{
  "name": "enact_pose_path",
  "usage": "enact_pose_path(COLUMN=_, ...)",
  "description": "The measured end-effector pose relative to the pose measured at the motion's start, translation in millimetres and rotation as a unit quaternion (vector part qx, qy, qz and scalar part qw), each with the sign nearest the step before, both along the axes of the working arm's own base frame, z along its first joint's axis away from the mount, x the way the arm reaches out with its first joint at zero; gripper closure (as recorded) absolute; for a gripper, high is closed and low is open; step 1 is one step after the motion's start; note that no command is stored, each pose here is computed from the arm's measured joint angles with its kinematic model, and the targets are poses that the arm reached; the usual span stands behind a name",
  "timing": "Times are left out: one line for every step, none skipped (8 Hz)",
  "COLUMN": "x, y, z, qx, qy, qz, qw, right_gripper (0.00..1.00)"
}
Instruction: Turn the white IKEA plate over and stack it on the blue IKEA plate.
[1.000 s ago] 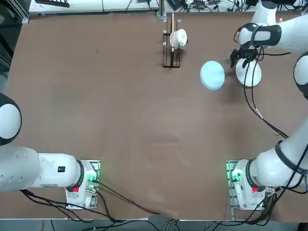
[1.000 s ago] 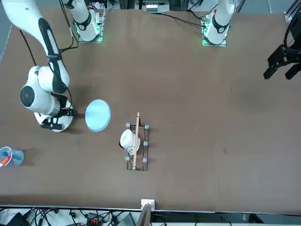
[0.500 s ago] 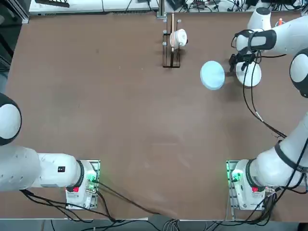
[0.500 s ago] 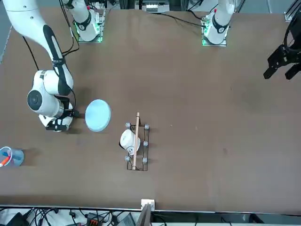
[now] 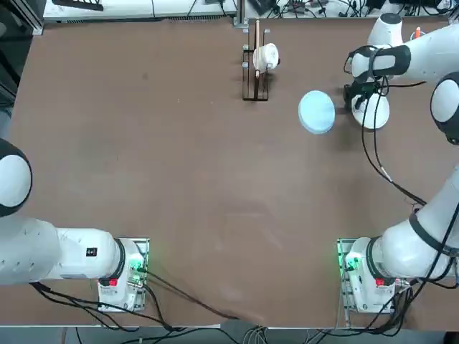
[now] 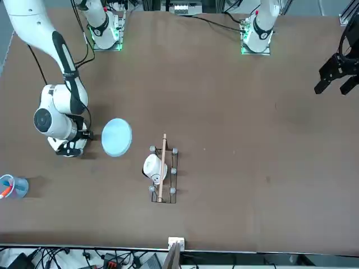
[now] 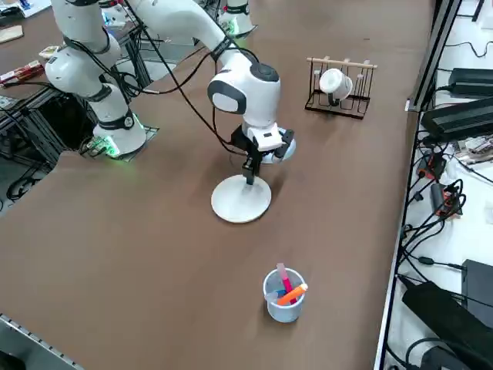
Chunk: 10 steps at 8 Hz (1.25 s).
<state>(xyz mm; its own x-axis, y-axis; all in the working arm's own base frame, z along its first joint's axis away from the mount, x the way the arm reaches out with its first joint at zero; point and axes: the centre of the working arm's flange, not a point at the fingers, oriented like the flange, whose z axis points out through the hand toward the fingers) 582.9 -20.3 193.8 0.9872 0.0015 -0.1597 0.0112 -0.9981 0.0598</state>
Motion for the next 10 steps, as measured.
enact_pose_path(x=-1, y=0, z=-2, qx=0.0, qy=0.002, qz=0.001, qw=1.0, right_gripper=0.66)
enact_pose_path(x=-1, y=0, z=-3, qx=0.0, qy=0.003, qz=0.003, qw=1.0, right_gripper=0.7)
enact_pose_path(x=0, y=0, z=-2, qx=0.001, qy=0.002, qz=0.006, qw=1.0, right_gripper=0.77)
enact_pose_path(x=3, y=0, z=3, qx=0.0, qy=0.003, qz=0.009, qw=1.0, right_gripper=0.96)
enact_pose_path(x=7, y=1, z=13, qx=-0.002, qy=0.012, qz=0.011, qw=1.0, right_gripper=0.97)
enact_pose_path(x=13, y=5, z=26, qx=-0.002, qy=0.028, qz=0.014, qw=1.0, right_gripper=0.97)
enact_pose_path(x=20, y=13, z=42, qx=-0.001, qy=0.037, qz=0.019, qw=0.999, right_gripper=0.97)
enact_pose_path(x=25, y=23, z=62, qx=0.001, qy=0.036, qz=0.026, qw=0.999, right_gripper=0.97)
enact_pose_path(x=30, y=31, z=84, qx=0.005, qy=0.032, qz=0.029, qw=0.999, right_gripper=0.97)
enact_pose_path(x=33, y=40, z=108, qx=0.02, qy=0.028, qz=0.022, qw=0.999, right_gripper=0.97)
